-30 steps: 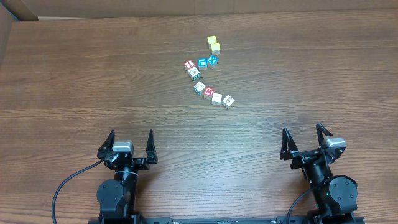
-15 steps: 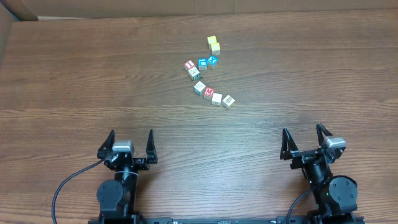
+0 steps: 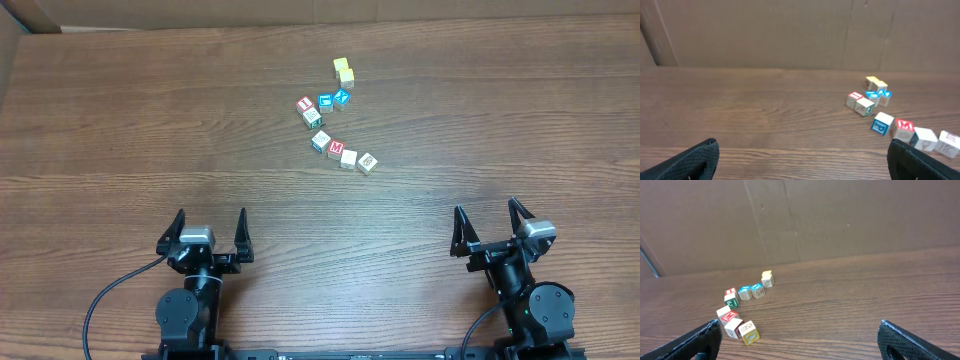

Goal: Flip 4 blocks

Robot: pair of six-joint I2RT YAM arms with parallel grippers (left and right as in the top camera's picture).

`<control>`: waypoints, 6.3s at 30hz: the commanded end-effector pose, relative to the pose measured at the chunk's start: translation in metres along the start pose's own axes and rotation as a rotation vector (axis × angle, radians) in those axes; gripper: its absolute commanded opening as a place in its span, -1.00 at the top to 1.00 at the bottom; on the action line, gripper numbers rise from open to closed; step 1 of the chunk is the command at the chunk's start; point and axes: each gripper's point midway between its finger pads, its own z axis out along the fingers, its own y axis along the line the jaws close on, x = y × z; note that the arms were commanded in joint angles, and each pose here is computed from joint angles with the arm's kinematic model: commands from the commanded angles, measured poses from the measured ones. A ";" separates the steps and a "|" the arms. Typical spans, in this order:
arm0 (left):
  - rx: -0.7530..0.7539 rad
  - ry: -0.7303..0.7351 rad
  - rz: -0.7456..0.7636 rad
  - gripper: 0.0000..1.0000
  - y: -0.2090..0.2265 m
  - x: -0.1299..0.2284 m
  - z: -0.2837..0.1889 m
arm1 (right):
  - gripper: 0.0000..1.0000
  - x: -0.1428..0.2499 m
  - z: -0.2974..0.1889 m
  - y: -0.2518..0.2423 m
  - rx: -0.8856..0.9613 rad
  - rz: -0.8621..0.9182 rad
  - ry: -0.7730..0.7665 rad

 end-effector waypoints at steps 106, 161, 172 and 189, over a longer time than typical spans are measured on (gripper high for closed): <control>0.135 1.296 -0.276 0.81 -0.058 0.014 0.107 | -1.00 0.002 0.000 0.000 -0.004 -0.004 -0.004; 0.140 1.290 -0.268 -0.92 -0.058 0.014 0.108 | -1.00 -0.152 0.010 0.062 -0.119 0.174 0.222; 0.145 1.266 -0.266 -0.68 -0.059 0.012 0.113 | -1.00 -0.135 0.094 0.111 -0.295 0.315 0.729; 0.148 1.241 -0.263 0.92 -0.059 0.010 0.119 | 0.34 -0.017 0.177 0.123 -0.272 0.470 1.111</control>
